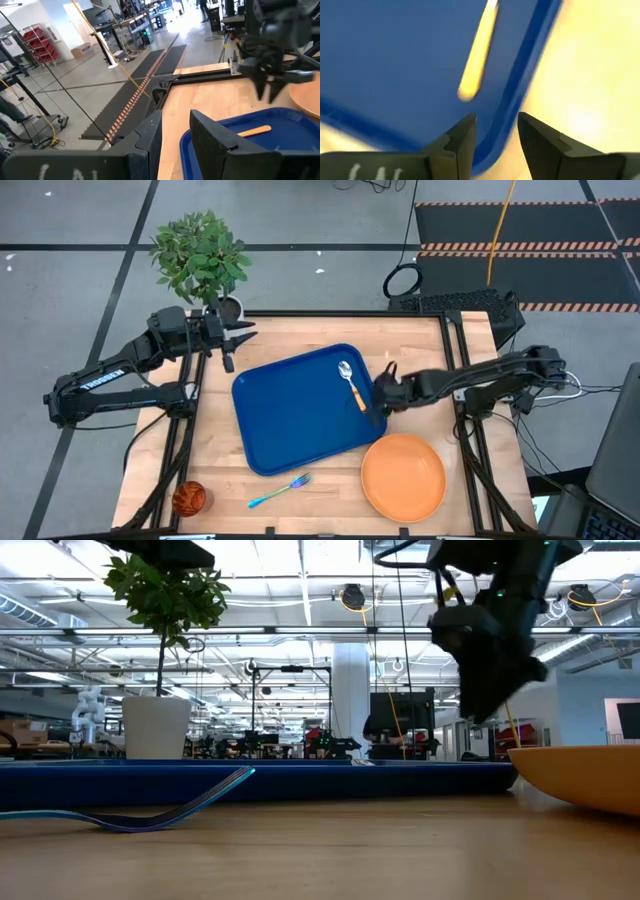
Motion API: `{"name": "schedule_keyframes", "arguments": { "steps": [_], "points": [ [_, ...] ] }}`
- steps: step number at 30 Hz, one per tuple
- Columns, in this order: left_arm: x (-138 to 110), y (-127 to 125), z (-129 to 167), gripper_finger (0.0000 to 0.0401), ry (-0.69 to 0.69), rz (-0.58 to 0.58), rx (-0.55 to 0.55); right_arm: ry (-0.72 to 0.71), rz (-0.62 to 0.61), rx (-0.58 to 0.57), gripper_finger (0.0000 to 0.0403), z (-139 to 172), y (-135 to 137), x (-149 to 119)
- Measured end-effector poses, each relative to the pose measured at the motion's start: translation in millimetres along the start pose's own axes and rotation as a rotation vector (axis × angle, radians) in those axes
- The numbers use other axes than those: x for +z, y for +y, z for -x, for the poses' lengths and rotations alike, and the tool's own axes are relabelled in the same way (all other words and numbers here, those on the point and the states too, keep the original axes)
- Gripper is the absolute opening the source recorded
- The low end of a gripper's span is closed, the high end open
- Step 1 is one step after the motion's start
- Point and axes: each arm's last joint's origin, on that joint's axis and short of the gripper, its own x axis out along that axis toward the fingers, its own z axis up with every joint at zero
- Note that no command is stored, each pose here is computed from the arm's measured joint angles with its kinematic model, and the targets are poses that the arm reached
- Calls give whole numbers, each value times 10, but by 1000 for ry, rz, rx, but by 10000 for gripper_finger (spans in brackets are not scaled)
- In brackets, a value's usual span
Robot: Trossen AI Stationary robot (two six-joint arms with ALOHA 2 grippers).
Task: Pick and place plate/cup/fork/spoon on tray
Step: Adjust the serving tray
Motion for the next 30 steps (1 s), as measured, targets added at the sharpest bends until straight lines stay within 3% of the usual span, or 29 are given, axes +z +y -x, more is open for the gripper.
{"name": "schedule_keyframes", "arguments": {
  "steps": [6,10,15,22,30],
  "points": [
    [20,7,1,104,-21,1,7,-230,131,-20,139,9,-249,507],
    [21,8,0,104,-22,-3,7,-303,219,79,139,-130,-373,858],
    [24,9,1,104,-25,-11,9,-262,371,49,139,-261,-458,1259],
    [25,9,1,104,-25,-13,9,-154,684,-13,139,-383,-328,1804],
    [-5,-2,0,104,5,-8,-3,-29,956,-21,139,-665,-280,2122]
  ]
}}
